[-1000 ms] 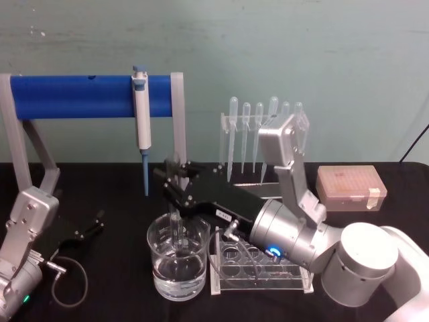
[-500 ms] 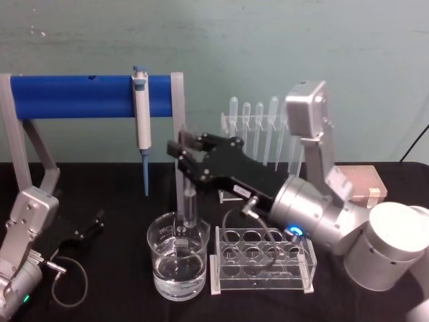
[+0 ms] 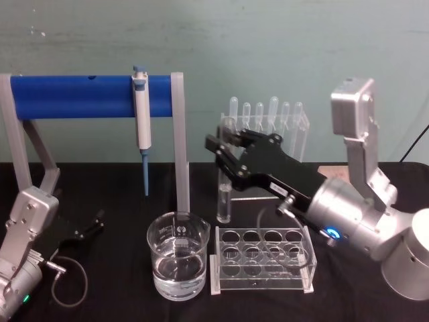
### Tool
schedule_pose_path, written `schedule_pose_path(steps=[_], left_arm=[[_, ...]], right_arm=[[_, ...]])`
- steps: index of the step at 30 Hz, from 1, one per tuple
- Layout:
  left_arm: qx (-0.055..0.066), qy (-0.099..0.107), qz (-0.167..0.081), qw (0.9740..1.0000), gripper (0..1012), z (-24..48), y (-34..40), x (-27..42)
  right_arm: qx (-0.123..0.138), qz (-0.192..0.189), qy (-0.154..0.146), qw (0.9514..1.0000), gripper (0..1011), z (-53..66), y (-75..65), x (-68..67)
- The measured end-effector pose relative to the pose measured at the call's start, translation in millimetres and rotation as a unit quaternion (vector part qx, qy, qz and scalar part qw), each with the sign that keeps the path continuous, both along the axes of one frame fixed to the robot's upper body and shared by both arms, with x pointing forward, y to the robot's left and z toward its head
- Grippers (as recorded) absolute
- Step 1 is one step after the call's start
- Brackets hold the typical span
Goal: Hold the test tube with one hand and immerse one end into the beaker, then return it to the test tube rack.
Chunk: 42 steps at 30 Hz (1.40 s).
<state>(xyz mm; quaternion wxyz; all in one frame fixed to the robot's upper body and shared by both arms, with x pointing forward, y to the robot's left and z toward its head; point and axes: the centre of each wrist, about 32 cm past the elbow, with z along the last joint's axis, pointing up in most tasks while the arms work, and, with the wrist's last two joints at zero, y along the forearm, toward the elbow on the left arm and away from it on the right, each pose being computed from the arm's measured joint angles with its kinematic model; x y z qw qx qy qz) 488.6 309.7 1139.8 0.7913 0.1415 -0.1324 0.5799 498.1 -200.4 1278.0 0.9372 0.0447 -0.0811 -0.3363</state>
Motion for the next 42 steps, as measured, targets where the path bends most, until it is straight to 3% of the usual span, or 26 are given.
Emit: schedule_pose_path(steps=[9,18,32,42], left_arm=[[0.0,0.0,0.0,1.0,1000,0.0,0.0,0.0],[0.0,0.0,0.0,1.0,1000,0.0,0.0,0.0],[0.0,0.0,0.0,1.0,1000,0.0,0.0,0.0],[0.0,0.0,0.0,1.0,1000,0.0,0.0,0.0]], right_arm=[[-0.002,-0.029,0.008,0.9995,225,-15.7,-20.1,-7.3],[-0.002,-0.048,0.009,0.9988,225,-34.5,-30.6,-17.0],[-0.003,-0.059,0.02,0.9981,225,-57.7,-33.4,-19.1],[-0.003,-0.062,0.028,0.9977,225,-67.8,-32.9,-15.7]])
